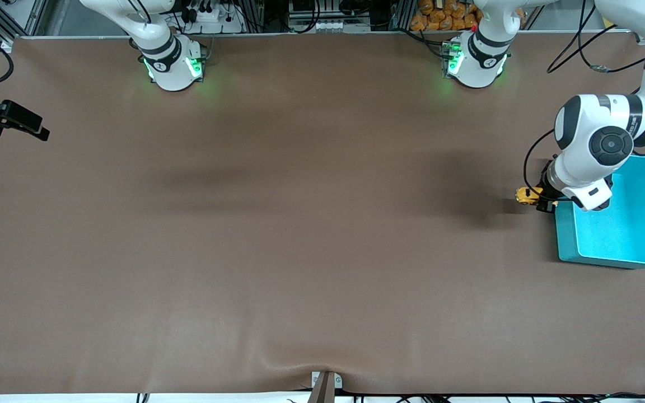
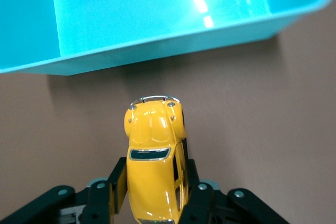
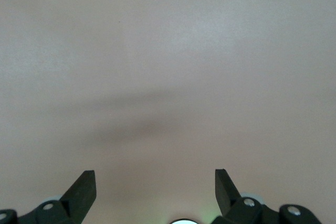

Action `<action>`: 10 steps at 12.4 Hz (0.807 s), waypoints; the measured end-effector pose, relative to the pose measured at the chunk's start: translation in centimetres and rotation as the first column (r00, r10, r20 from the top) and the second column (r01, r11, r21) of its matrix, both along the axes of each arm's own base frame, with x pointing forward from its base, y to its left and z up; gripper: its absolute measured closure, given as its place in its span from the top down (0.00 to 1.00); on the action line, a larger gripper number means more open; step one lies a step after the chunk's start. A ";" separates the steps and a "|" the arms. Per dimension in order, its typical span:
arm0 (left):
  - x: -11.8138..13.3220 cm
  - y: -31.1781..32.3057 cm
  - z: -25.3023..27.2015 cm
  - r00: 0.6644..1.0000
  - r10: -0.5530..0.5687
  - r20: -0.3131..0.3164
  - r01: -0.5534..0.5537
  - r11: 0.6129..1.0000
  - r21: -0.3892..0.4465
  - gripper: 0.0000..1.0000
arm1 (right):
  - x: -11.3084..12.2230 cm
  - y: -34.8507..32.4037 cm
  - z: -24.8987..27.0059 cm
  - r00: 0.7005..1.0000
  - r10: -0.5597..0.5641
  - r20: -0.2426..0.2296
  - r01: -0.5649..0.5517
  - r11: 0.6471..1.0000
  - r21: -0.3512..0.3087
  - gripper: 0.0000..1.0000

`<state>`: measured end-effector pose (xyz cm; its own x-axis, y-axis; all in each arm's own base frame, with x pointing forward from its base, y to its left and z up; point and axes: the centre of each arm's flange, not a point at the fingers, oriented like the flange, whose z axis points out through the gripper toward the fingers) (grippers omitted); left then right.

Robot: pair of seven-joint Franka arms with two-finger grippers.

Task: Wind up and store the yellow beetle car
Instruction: 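Lift the yellow car with the left gripper over the turquoise bin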

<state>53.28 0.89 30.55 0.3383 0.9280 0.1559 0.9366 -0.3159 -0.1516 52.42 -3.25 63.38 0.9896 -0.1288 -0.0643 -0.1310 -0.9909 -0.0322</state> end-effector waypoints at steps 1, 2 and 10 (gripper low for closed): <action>0.1 -0.5 1.4 0.996 -0.083 -0.029 0.083 0.997 0.002 0.47 | 0.0 -0.1 0.0 1.000 -0.002 0.000 0.002 1.000 0.000 1.00; 0.2 -0.2 2.7 0.984 -0.174 -0.051 0.174 0.985 -0.004 0.47 | 0.0 -0.3 0.0 1.000 -0.005 0.000 0.005 1.000 0.000 1.00; -2.3 17.6 6.6 0.673 -0.723 -0.157 0.716 0.690 -0.108 0.47 | -0.1 -1.0 -0.2 1.000 -0.019 -0.006 0.019 1.000 0.005 1.00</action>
